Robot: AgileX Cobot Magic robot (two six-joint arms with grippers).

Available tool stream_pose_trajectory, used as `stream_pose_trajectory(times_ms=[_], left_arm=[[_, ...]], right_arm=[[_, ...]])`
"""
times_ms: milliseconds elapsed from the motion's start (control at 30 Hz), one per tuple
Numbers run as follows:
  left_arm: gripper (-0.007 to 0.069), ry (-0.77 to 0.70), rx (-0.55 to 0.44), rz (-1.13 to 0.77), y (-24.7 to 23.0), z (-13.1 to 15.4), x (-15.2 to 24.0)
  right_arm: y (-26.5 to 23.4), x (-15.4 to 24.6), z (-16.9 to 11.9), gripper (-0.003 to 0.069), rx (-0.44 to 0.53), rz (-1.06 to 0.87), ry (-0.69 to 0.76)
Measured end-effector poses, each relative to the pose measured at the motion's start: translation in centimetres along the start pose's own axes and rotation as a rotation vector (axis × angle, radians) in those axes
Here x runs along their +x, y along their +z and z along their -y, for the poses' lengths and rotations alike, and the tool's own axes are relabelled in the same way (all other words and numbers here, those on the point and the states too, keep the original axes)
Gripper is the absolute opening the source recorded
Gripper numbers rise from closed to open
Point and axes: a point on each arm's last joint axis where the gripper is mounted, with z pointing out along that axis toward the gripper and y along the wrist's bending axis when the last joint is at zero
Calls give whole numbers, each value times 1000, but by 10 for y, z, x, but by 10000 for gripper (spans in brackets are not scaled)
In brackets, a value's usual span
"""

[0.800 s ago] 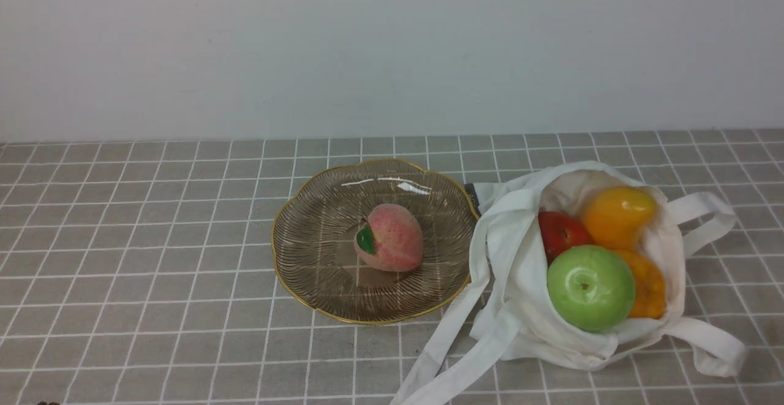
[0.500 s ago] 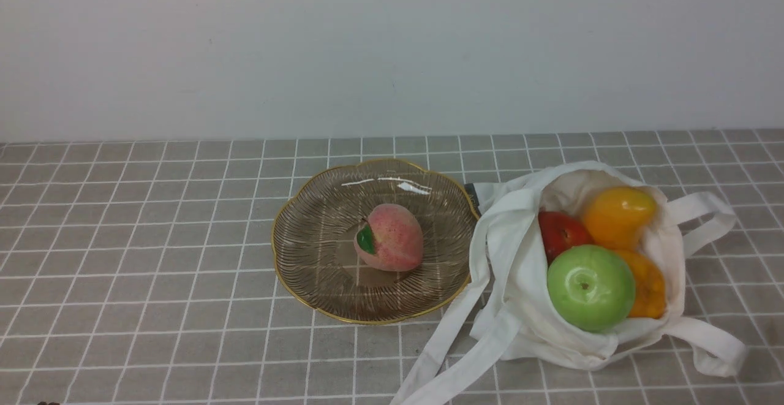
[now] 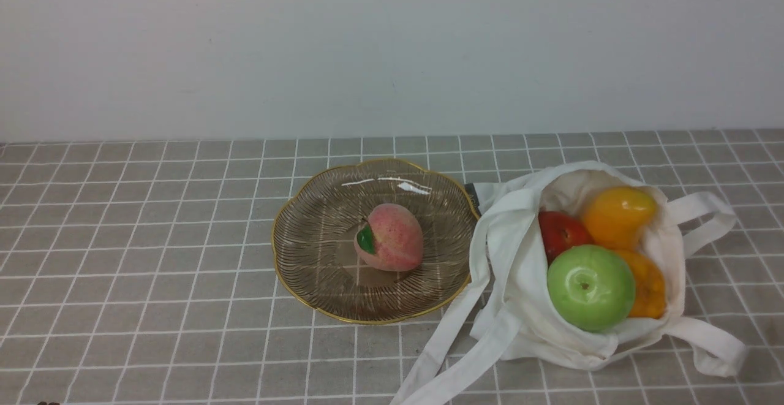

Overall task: Take the fruit out of the bag on the grey coffee tablecloth and place them on the plate.
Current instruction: 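Reach into the cloth bag and grasp a fruit inside it with the right gripper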

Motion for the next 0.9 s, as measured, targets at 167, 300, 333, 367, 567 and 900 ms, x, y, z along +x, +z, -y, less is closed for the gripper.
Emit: stream_pose_trajectory(times_ms=[167,300,333,367,567,900], left_arm=[[-8,0,0,0,0,0,0],[-8,0,0,0,0,0,0],[-8,0,0,0,0,0,0],[-8,0,0,0,0,0,0],[-8,0,0,0,0,0,0],[-8,0,0,0,0,0,0]], right_arm=[[0,0,0,-15,1,0,-2],[0,0,0,-15,1,-1,-3],[0,0,0,-15,1,-1,-3],[0,0,0,-15,1,-1,-3],[0,0,0,-15,1,-1,-3],[-1,-13,-5,-15,-107,129,705]])
